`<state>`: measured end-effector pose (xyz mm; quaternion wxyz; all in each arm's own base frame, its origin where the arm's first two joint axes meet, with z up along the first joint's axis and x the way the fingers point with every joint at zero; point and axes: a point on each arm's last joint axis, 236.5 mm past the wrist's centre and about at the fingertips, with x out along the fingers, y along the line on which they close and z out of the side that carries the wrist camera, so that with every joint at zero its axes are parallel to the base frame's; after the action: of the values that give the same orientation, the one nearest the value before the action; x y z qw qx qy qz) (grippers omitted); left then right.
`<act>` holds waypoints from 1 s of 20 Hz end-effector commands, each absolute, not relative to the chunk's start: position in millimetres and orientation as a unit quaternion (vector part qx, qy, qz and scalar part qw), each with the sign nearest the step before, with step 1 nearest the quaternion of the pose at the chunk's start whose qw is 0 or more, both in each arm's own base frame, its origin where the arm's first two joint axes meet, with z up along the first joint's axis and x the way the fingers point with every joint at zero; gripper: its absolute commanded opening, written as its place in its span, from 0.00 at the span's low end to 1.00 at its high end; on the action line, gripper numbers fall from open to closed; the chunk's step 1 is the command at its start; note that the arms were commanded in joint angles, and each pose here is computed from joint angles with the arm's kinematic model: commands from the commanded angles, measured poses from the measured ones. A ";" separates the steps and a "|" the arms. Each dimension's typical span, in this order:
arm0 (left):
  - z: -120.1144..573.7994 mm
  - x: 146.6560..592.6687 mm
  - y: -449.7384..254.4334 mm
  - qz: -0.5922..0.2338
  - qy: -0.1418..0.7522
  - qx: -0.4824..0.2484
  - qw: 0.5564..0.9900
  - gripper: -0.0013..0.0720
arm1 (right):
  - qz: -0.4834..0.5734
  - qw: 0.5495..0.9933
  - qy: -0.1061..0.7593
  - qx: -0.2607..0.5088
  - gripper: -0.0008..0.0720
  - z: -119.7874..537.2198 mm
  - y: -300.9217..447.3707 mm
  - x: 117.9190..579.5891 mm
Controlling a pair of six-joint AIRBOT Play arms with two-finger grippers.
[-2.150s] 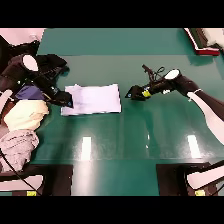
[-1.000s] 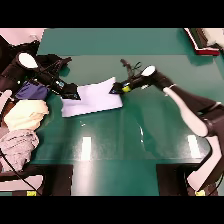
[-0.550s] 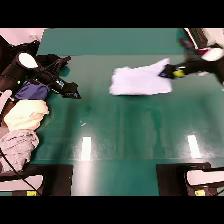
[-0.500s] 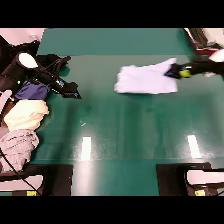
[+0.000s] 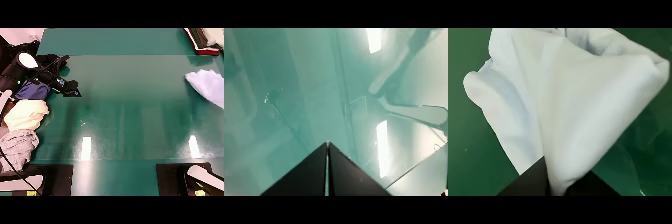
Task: Fold the shirts.
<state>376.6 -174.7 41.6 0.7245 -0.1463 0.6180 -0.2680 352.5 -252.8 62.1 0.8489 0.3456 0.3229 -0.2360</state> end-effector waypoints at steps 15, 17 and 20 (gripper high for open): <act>40.4 349.5 -174.7 -0.282 0.657 -0.139 0.685 0.05 | -0.418 0.808 0.374 0.178 0.77 83.7 -328.0 217.4; 40.5 353.2 -174.8 -0.280 0.652 -0.141 0.691 0.05 | -0.394 0.837 0.324 0.199 0.77 106.7 -311.4 242.6; 40.8 354.6 -175.2 -0.279 0.650 -0.142 0.693 0.05 | -0.304 0.868 0.305 0.249 0.77 120.0 -250.5 291.1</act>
<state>354.4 -175.0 40.6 0.6921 -0.1424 0.6504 -0.2786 258.6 -292.3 100.1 0.8430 0.2157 0.3350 -0.3615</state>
